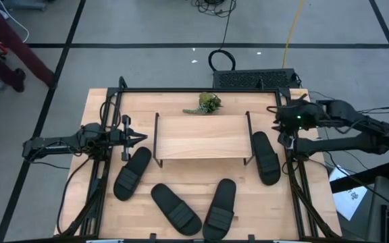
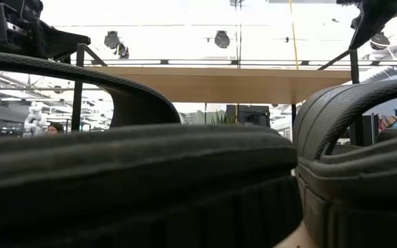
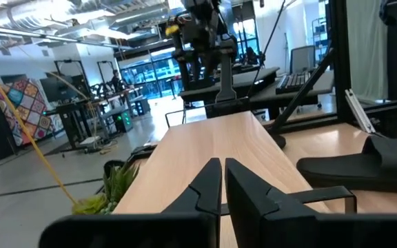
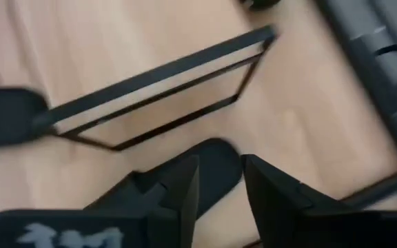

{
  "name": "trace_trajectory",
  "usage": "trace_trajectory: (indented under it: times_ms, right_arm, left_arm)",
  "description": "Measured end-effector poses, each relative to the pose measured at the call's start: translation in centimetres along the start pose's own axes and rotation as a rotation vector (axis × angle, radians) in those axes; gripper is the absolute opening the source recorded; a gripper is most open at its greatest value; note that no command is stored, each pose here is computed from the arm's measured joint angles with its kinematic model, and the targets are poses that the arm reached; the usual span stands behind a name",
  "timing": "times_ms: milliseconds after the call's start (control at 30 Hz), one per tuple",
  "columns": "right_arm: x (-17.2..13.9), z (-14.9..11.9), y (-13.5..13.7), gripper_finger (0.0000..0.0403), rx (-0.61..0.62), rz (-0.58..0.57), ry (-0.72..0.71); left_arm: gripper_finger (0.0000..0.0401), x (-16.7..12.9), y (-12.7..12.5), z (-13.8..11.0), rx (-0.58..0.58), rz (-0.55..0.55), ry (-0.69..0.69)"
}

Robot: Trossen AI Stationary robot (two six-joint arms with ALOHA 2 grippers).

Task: Pick and place slides into the shelf
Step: Put the black slipper on the shelf

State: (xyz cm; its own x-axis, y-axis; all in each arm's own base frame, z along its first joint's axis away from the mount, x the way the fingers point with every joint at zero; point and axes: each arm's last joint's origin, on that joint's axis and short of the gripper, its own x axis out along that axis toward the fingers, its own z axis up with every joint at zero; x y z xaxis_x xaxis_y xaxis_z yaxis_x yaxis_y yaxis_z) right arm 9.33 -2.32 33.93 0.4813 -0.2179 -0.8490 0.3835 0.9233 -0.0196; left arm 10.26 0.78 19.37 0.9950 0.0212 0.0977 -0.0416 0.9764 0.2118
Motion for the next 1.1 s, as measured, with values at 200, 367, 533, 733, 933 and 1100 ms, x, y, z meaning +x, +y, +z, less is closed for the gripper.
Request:
trace_trajectory:
  times_ms: [200, 367, 533, 733, 933, 1100]
  right_arm:
    - [4.0, -1.0, -0.6, 0.0162, -0.026, 0.08, 0.171]
    - [7.1, -2.1, -1.4, 0.0168, -0.042, 0.165, 0.28]
    - [8.7, -2.1, -1.6, 0.0166, -0.086, 0.228, 0.259]
    - [9.7, -1.6, -1.8, 0.0191, -0.002, 0.343, 0.295]
    - [10.8, -1.2, -1.7, 0.0231, 0.046, 0.468, 0.349]
    - [11.3, -1.1, -1.7, 0.0239, 0.042, 0.487, 0.375]
  left_arm:
    - [0.0007, 0.0, 0.0, 0.0, 0.0, 0.0, 0.001]
    - [0.0005, 0.0, 0.0, 0.0, 0.001, 0.0, 0.001]
    - [0.002, 0.0, 0.0, -0.1, 0.004, 0.0, 0.006]
    - [0.0026, 0.0, 0.1, -0.2, -0.001, 0.025, 0.021]
    - [0.0026, 0.0, 0.1, -0.6, -0.002, 0.052, 0.066]
    - [0.0026, 0.0, 0.1, -0.8, -0.003, 0.063, 0.096]
